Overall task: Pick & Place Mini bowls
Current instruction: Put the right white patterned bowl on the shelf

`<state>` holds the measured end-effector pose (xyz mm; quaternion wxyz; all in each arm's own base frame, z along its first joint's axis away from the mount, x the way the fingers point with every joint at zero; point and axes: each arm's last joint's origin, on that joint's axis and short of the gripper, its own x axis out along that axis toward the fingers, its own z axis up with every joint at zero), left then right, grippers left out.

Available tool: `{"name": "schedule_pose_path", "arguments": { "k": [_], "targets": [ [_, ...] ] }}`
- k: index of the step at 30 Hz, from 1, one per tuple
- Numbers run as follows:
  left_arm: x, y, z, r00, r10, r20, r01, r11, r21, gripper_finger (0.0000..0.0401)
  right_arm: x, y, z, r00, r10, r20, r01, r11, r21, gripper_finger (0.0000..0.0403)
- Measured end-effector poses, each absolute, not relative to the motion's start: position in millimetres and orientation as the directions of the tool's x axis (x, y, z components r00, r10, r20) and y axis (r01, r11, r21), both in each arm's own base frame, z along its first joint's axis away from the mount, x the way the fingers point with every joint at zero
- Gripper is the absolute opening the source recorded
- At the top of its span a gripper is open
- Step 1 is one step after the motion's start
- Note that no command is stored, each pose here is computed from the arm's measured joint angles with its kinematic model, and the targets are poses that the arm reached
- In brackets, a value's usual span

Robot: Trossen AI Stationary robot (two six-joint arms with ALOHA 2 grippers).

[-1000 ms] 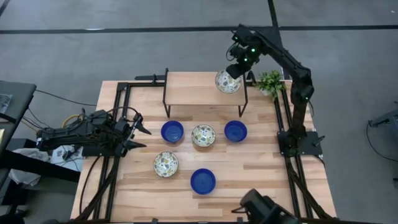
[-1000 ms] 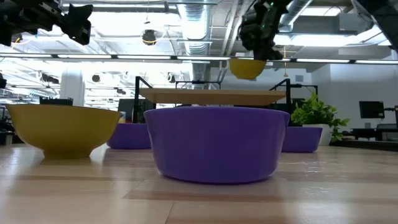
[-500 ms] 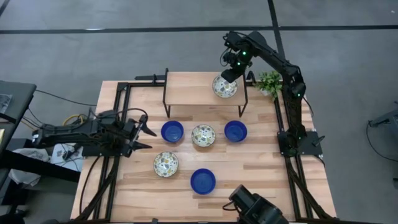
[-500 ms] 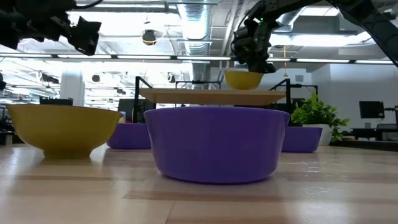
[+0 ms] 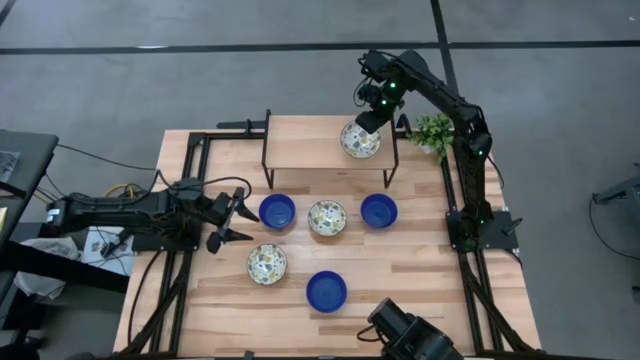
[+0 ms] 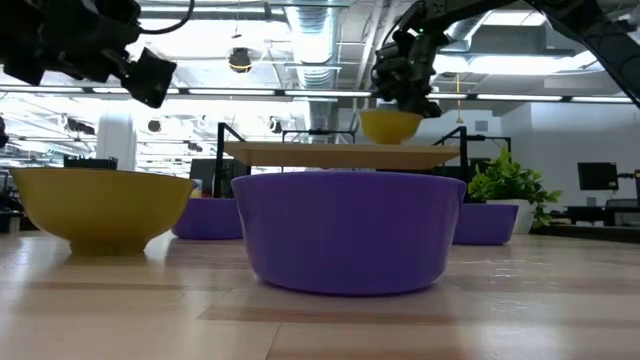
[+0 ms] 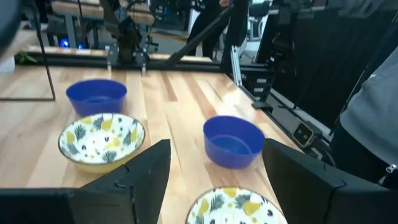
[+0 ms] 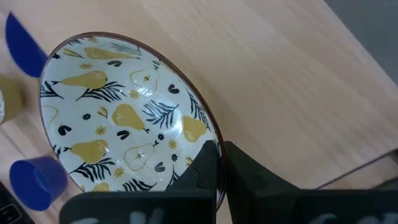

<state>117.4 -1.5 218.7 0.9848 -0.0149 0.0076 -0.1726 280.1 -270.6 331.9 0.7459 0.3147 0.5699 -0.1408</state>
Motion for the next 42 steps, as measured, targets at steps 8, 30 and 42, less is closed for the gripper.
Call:
{"name": "schedule_pose_path", "arguments": {
  "k": [8, 30, 42],
  "targets": [
    [116.6, -1.6, 240.9, 0.917, -0.343, 0.205, 0.336, 0.939, 0.07, 0.0253, 280.1, -270.7, 331.9, 0.311, 0.149, -0.939, 0.568, 0.762, 0.309, 0.0],
    [116.3, -1.7, 242.1, 0.914, -0.343, 0.216, 0.357, 0.934, -0.029, 0.0253, 280.3, -270.4, 331.9, 0.315, 0.154, -0.936, 0.547, 0.777, 0.312, 0.0],
    [116.9, -1.6, 239.8, 0.919, -0.342, 0.194, 0.357, 0.933, -0.046, 0.0253, 279.1, -271.4, 332.2, 0.318, 0.153, -0.936, 0.547, 0.777, 0.313, 0.0]
  ]
}}
